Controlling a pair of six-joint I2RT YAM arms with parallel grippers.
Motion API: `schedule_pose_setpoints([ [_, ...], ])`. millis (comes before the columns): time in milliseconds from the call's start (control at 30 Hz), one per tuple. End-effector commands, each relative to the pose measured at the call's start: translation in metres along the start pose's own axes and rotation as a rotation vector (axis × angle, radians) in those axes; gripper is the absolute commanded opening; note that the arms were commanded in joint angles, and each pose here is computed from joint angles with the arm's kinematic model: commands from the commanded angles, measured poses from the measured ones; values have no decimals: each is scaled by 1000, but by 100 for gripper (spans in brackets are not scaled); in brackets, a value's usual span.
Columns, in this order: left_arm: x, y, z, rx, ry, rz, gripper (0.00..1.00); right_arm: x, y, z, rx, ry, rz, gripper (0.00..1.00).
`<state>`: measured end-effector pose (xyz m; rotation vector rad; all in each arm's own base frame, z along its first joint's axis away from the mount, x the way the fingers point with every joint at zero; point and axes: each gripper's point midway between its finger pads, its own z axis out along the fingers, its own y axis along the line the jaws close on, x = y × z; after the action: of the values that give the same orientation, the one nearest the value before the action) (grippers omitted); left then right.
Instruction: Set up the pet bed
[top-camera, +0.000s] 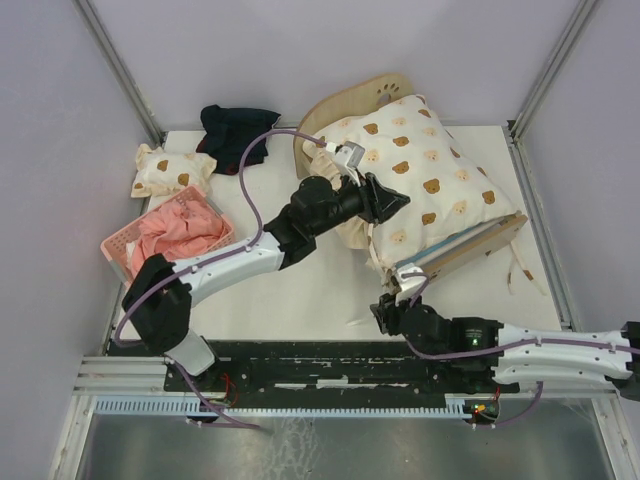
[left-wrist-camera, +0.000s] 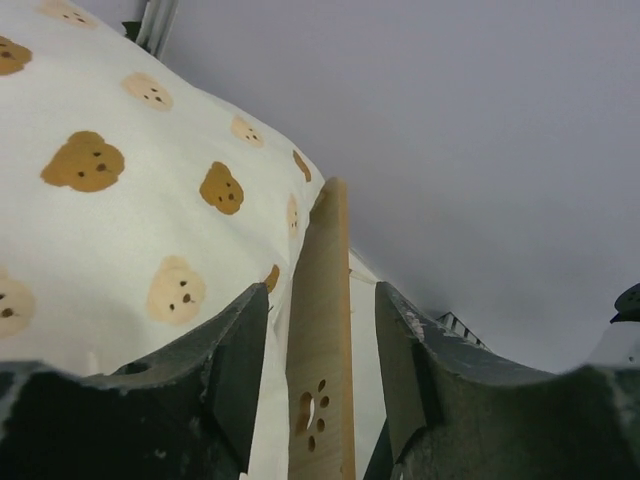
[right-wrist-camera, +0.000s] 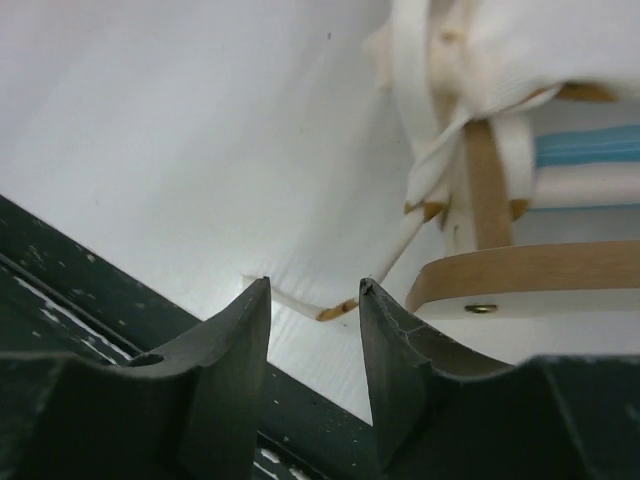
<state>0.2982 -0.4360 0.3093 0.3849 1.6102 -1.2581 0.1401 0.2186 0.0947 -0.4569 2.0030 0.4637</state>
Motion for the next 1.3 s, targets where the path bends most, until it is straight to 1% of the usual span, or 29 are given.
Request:
schedule_pose_setpoints([
  [0,-36,-2,-26,-68,-66,114,57,-47,-20,-28,109,-76,164,51],
  [100,-45,6,-40,-140,-64,161,61,-64,-32,-42,155,-108,219,53],
  [167,-50,12,-48,-186,-63,180,62,-78,-50,-54,239,-152,326,58],
  [300,-47,19,-61,-219,-33,234,61,-95,-91,-79,418,-237,420,66],
  [333,-42,18,-63,-206,-22,242,60,-98,-99,-85,449,-250,424,67],
  [433,-15,5,-67,-55,26,302,57,-106,-117,-100,516,-297,439,67],
  [500,5,1,-67,17,73,334,53,-109,-130,-108,558,-339,447,65],
  [600,34,4,-64,81,149,374,52,-117,-137,-114,579,-382,435,62],
  [667,55,6,-61,131,210,391,52,-121,-137,-114,586,-387,411,62],
  [733,72,13,-59,142,252,409,53,-123,-136,-114,600,-384,382,62],
  [900,102,36,-57,97,344,429,55,-120,-130,-105,630,-353,325,63],
  [1000,117,45,-63,59,397,408,52,-115,-131,-102,654,-343,311,63],
  [1100,132,45,-74,51,436,373,48,-112,-130,-98,659,-342,313,64],
  [1167,144,49,-83,25,461,342,46,-111,-128,-93,665,-315,263,64],
  [1267,166,56,-98,-15,502,301,45,-108,-125,-86,685,-273,232,64],
])
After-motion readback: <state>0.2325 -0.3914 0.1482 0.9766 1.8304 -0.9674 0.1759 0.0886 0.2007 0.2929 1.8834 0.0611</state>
